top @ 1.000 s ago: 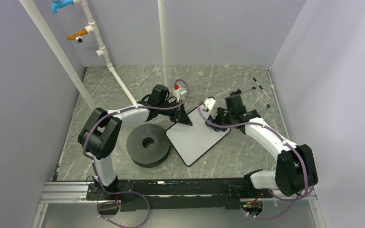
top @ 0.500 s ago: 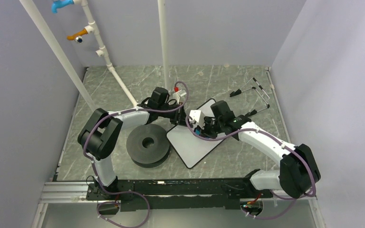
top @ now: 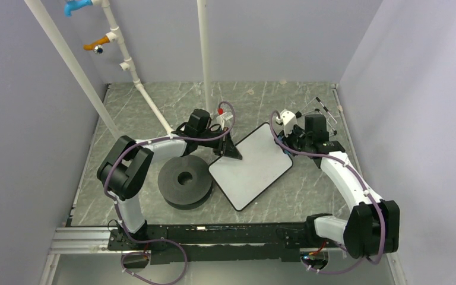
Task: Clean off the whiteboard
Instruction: Erase the whiteboard at the center of the board, then place the whiteboard eraser at the center of the board, then pass from the left arm to the right
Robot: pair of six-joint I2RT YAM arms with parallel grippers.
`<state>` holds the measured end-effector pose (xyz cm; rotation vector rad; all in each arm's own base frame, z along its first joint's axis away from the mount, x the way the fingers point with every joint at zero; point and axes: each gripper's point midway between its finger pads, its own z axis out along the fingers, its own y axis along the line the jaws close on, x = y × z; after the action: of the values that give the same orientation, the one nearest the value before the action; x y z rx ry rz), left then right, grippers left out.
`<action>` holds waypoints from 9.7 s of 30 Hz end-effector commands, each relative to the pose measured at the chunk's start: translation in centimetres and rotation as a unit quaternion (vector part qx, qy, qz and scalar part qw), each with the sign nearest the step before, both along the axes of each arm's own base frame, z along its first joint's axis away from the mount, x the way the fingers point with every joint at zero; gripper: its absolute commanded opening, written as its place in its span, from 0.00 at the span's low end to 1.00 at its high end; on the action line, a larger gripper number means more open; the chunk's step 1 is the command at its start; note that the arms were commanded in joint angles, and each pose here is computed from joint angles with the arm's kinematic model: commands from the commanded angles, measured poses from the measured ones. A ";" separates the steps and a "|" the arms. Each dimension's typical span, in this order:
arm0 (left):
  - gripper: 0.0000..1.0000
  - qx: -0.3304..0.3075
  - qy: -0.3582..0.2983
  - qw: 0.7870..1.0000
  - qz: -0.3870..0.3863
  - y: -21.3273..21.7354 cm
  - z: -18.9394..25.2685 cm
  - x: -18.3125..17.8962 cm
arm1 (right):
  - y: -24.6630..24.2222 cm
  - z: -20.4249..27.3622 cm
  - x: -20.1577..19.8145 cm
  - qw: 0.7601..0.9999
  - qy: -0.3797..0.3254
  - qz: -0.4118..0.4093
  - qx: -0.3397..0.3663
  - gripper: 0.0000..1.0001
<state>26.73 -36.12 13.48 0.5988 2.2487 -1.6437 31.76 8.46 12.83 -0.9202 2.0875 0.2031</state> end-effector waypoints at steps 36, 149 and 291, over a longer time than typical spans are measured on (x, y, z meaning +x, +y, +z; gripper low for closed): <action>0.00 -0.032 -0.063 0.995 -0.064 -2.5 6.0 -1.1 | 1.7 1.4 2.9 0.996 -0.002 -0.055 0.064 0.00; 0.00 -0.116 -0.079 0.989 -0.046 -0.9 11.8 1.9 | 8.3 -0.1 -8.8 0.976 0.001 0.218 0.013 0.00; 0.43 0.070 -0.448 0.880 -0.143 0.7 13.4 -5.4 | 9.4 11.4 -11.7 0.924 0.165 0.337 0.072 0.00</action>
<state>20.26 -33.19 21.84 1.5526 1.8292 -0.9208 20.04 18.56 22.32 -1.6913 1.9349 0.9388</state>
